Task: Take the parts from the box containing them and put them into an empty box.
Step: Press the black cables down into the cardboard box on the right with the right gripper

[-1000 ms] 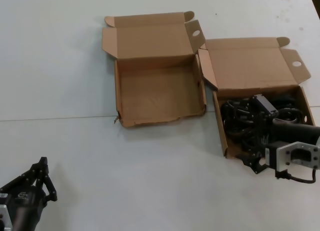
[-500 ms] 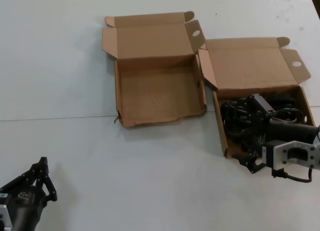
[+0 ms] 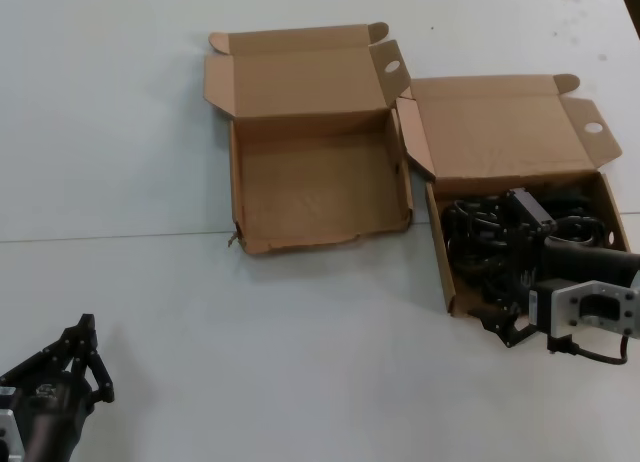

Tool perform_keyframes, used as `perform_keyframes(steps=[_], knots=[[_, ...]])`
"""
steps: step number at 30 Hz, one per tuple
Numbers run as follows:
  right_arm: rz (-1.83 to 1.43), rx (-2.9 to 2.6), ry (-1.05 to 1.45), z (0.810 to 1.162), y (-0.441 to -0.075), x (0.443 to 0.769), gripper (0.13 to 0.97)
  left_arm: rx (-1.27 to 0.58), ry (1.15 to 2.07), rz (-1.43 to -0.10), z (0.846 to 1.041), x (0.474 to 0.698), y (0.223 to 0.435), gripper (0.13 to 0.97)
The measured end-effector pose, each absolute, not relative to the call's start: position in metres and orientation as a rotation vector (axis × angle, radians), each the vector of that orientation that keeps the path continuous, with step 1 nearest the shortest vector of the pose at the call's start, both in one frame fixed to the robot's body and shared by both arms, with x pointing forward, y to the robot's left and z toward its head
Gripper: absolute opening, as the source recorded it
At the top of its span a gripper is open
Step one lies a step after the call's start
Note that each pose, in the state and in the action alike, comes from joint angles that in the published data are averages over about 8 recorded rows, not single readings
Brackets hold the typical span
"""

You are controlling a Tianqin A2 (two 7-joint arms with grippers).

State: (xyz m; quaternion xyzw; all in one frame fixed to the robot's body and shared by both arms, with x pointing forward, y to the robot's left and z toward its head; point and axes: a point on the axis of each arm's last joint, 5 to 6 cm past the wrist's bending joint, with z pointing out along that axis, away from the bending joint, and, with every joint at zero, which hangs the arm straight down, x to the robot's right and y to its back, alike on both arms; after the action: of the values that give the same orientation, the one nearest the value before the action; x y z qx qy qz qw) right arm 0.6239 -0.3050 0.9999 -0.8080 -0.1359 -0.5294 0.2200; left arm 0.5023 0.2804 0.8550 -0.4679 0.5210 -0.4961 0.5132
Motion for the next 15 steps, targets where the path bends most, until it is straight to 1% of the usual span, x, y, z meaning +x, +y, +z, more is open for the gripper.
perform_keyframes(steps=[15], knots=[[-1.466,-2.233,-0.385,1.003,-0.3045,0.6241,0.966,-1.125,1.253,-1.193,0.855,0.5023,0.2804,0.156]])
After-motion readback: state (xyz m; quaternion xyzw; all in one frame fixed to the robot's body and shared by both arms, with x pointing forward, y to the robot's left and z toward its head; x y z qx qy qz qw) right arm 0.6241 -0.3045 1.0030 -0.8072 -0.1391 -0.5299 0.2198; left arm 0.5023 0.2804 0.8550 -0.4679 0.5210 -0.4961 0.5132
